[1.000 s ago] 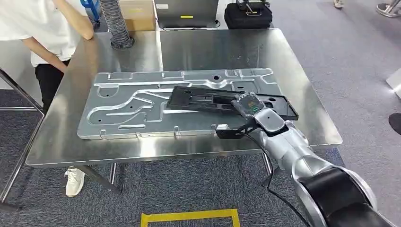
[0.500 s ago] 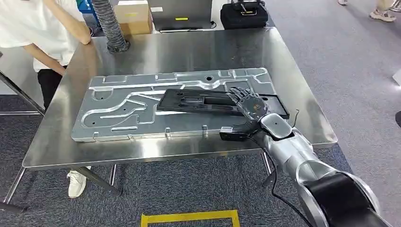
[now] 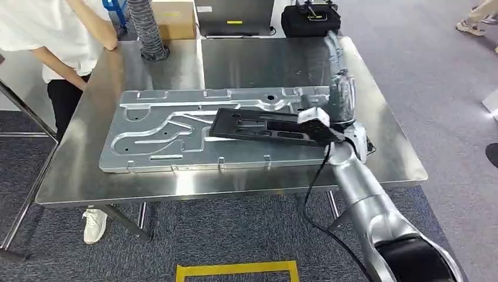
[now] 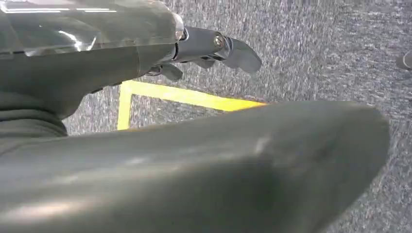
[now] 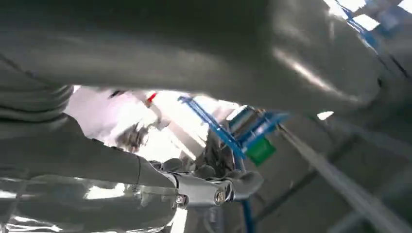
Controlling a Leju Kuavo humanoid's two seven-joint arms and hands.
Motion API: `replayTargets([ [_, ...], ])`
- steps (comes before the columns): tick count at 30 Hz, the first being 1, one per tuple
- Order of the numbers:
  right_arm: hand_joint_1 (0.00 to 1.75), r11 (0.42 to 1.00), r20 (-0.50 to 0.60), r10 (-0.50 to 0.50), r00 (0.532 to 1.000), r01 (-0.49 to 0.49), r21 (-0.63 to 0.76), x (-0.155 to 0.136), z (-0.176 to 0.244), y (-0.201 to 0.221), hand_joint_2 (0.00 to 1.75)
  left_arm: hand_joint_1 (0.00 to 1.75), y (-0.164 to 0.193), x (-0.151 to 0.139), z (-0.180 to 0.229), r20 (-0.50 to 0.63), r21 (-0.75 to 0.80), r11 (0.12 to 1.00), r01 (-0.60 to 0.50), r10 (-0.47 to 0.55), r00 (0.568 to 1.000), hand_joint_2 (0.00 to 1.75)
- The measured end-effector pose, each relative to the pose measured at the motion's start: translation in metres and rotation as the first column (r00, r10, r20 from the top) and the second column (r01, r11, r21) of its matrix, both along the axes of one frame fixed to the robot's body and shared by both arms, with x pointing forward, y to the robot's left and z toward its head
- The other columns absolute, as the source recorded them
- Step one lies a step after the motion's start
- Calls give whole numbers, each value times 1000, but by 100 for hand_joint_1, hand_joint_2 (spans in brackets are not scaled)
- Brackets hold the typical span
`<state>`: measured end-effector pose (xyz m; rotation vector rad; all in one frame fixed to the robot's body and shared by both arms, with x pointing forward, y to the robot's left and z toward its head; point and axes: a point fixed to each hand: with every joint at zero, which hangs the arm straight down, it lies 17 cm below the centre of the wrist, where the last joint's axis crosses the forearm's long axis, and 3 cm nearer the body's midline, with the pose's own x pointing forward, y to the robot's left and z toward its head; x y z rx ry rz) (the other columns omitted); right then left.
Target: Take the parts from the cabinet and place them on the table.
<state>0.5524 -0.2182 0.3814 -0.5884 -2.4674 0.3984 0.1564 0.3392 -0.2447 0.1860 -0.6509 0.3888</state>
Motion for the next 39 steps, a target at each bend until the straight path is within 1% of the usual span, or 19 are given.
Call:
replayTargets([
  [2,0,994,53,44,998,-49,98,-22,19,-17,0,0,2,-3,-1,-5,0,1000,-17,17,1000,0],
  [3,0,988,93,52,994,-64,138,-35,32,-27,0,0,2,-4,-1,-6,-1,1000,-22,22,1000,0],
  [4,0,984,149,36,988,-61,165,-49,48,-38,0,0,2,-4,-1,-5,-4,999,-33,33,999,0],
  [6,0,984,247,-55,967,11,177,-78,68,-62,0,0,-2,-3,-1,1,-21,998,-61,61,998,0],
  [8,0,978,295,-166,941,120,169,-102,65,-86,0,0,-1,-2,1,25,-37,996,-86,87,996,0],
  [9,0,972,290,-201,936,154,177,-112,56,-100,0,0,-2,-3,2,34,-43,994,-96,98,995,0],
  [11,0,952,275,-282,919,233,199,-130,40,-131,0,0,-3,-1,4,52,-53,992,-111,113,992,0],
  [13,0,923,247,-376,893,338,182,-144,18,-157,0,0,-5,0,4,61,-62,991,-115,119,991,0],
  [16,0,870,122,-487,865,468,155,-165,-41,-199,0,0,-5,-2,4,62,-70,990,-123,128,990,0],
  [18,0,838,56,-536,842,523,156,-180,-69,-222,0,0,-6,-5,3,56,-70,990,-119,124,991,0],
  [21,0,782,-40,-607,793,606,145,-208,-109,-256,0,0,-5,-5,4,57,-69,990,-121,126,990,0],
  [24,0,745,-113,-648,753,658,113,-225,-139,-274,0,0,-5,-5,3,56,-68,991,-117,121,991,0],
  [26,0,717,-182,-675,715,694,68,-235,-169,-285,0,0,-5,-5,4,58,-68,991,-118,122,991,0],
  [28,0,689,-259,-698,667,725,10,-244,-203,-297,0,0,-4,-4,4,65,-65,991,-116,120,991,0],
  [30,0,659,-341,-717,608,750,-47,-252,-241,-308,0,0,-5,-5,4,64,-64,992,-108,112,992,0],
  [33,0,614,-481,-734,479,771,-168,-276,-316,-321,0,0,-9,-6,4,61,-69,993,-97,101,993,0],
  [35,0,593,-568,-734,372,758,-271,-296,-371,-324,0,0,-13,-8,2,52,-75,993,-93,97,994,0],
  [37,0,583,-628,-724,285,741,-335,-311,-412,-322,0,0,-20,-9,1,44,-86,992,-89,93,995,0],
  [39,0,579,-698,-694,178,714,-393,-333,-459,-316,0,0,-26,-9,1,38,-93,992,-81,85,996,0],
])
